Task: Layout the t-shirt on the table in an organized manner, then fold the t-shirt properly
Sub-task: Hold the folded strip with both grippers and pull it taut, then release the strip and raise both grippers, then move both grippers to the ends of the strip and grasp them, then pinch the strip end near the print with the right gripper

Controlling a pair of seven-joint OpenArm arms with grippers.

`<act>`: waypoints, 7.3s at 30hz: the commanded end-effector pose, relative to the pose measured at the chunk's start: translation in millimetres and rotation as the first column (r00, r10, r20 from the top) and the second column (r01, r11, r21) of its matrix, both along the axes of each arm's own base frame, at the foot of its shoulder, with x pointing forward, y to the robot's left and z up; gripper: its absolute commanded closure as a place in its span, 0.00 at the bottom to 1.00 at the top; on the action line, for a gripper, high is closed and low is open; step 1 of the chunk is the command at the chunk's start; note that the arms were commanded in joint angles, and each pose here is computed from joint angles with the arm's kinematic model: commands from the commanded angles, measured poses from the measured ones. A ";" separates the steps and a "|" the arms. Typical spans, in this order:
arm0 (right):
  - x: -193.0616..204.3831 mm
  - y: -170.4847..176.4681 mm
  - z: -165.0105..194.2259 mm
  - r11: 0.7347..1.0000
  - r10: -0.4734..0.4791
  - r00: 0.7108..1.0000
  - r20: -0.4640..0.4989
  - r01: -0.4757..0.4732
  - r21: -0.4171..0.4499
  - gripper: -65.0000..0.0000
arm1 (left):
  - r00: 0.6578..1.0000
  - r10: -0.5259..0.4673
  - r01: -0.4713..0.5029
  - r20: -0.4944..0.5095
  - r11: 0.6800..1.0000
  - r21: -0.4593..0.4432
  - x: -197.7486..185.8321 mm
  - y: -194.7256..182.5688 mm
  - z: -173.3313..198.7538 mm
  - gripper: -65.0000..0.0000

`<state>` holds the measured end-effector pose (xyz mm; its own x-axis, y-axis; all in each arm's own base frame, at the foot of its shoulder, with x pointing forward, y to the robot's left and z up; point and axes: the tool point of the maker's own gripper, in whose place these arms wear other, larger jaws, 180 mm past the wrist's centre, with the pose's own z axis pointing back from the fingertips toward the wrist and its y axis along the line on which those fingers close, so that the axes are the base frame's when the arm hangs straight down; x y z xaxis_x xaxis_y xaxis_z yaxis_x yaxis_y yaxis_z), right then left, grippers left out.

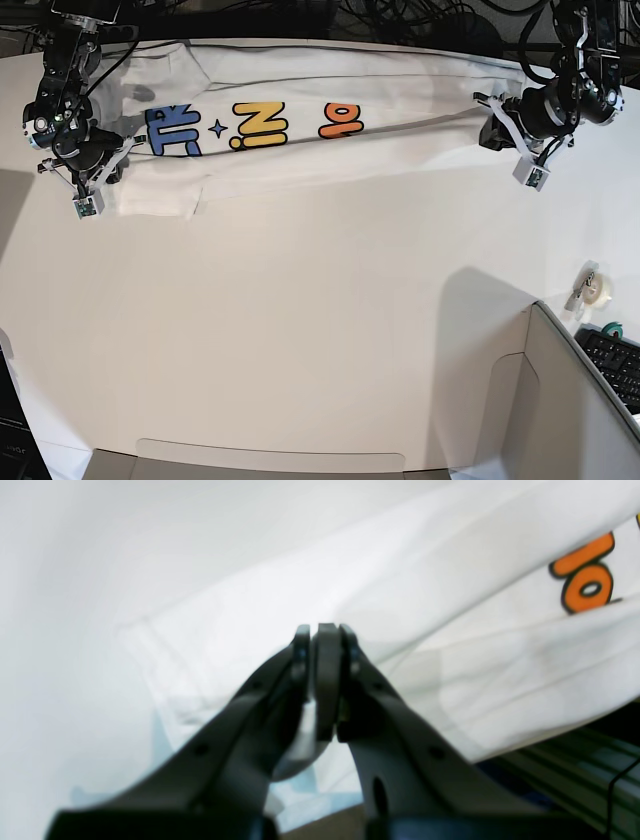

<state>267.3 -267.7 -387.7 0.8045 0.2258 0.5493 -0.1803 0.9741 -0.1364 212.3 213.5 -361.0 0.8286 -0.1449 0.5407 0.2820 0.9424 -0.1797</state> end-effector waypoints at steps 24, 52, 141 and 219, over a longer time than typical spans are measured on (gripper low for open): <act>0.4 -7.7 5.2 0.999 -0.006 1.000 -0.003 0.006 -0.033 1.00 | 0.998 0.004 -0.002 -0.058 0.999 0.035 -13.2 11.1 -2.5 0.66; -2.4 -31.8 99.8 0.972 -0.030 0.991 0.130 0.059 -0.229 0.68 | 0.997 0.078 -0.076 -0.030 0.994 0.074 -6.2 38.7 10.7 0.65; -80.3 57.4 15.1 0.742 0.536 0.772 -0.342 -0.624 -0.244 1.00 | 0.947 0.320 -0.319 0.016 0.947 -0.026 1.4 71.1 8.2 0.65; -44.3 123.9 37.5 0.933 0.347 0.937 -0.044 -0.341 0.112 1.00 | 0.953 0.302 -0.302 -0.007 0.952 -0.055 -0.2 54.1 -0.1 0.65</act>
<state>218.6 -144.3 -357.4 0.7394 0.4383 0.5110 -0.5066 0.8622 -0.0065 205.9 263.3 -370.4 0.8451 0.1543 0.5118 -0.0269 0.9685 -0.2476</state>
